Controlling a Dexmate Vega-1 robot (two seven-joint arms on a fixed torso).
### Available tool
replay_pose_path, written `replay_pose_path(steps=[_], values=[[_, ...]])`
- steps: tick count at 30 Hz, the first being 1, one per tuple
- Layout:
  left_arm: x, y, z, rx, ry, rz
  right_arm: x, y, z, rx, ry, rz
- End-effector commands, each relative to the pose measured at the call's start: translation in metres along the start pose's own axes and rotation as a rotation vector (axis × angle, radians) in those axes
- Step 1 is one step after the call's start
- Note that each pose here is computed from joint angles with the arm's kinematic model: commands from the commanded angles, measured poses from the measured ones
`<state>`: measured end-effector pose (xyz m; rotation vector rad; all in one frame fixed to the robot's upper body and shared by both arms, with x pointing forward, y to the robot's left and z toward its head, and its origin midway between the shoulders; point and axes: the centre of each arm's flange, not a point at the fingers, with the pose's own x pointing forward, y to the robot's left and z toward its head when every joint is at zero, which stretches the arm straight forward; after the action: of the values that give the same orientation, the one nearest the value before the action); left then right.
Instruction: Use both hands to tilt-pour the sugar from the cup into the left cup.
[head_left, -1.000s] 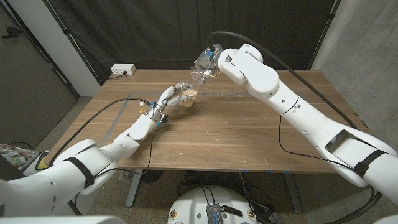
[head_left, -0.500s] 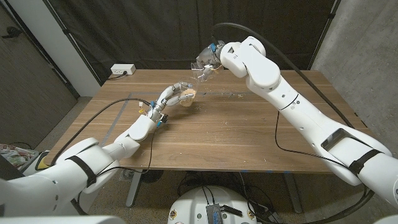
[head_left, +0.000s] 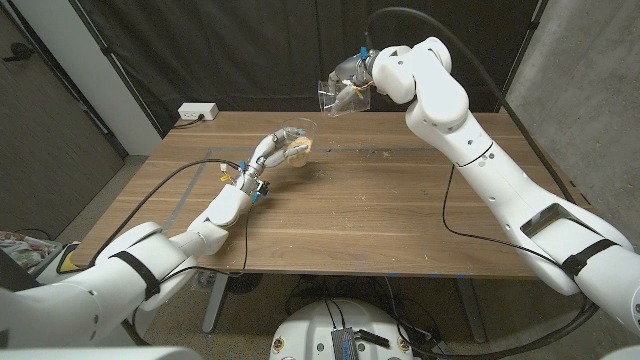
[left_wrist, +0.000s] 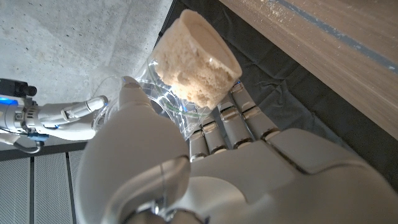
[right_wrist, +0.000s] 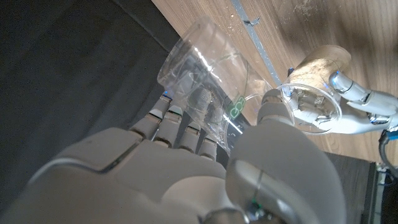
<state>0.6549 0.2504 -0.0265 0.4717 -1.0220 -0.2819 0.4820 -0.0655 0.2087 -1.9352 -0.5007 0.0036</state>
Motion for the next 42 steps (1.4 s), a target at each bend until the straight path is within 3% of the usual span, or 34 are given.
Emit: replay_pose_path(steps=[1, 10, 15, 24, 33, 36, 39, 40, 42], values=[[0.001, -0.002, 0.001, -0.076, -0.011, 0.046, -0.025, 0.0, -0.047, 0.233, 0.033, -0.017], [0.003, -0.007, 0.0, -0.145, -0.011, 0.066, -0.044, 0.01, -0.084, 0.451, 0.023, -0.045], [0.002, -0.009, 0.001, -0.163, -0.016, 0.07, -0.052, 0.023, -0.105, 0.579, 0.003, -0.07], [0.0, -0.009, 0.005, -0.198, -0.044, 0.078, -0.066, 0.065, -0.147, 0.874, -0.103, -0.092], [0.001, -0.01, 0.009, -0.207, -0.063, 0.078, -0.082, 0.097, -0.169, 1.037, -0.159, -0.184], [0.001, -0.009, 0.012, -0.199, -0.069, 0.077, -0.084, 0.114, -0.178, 1.144, -0.225, -0.18], [0.0, -0.009, 0.014, -0.193, -0.069, 0.076, -0.087, 0.132, -0.184, 1.204, -0.237, -0.192], [0.0, -0.009, 0.015, -0.192, -0.069, 0.08, -0.088, 0.144, -0.187, 1.246, -0.25, -0.204], [0.0, -0.008, 0.015, -0.19, -0.066, 0.081, -0.088, 0.15, -0.188, 1.267, -0.259, -0.213]])
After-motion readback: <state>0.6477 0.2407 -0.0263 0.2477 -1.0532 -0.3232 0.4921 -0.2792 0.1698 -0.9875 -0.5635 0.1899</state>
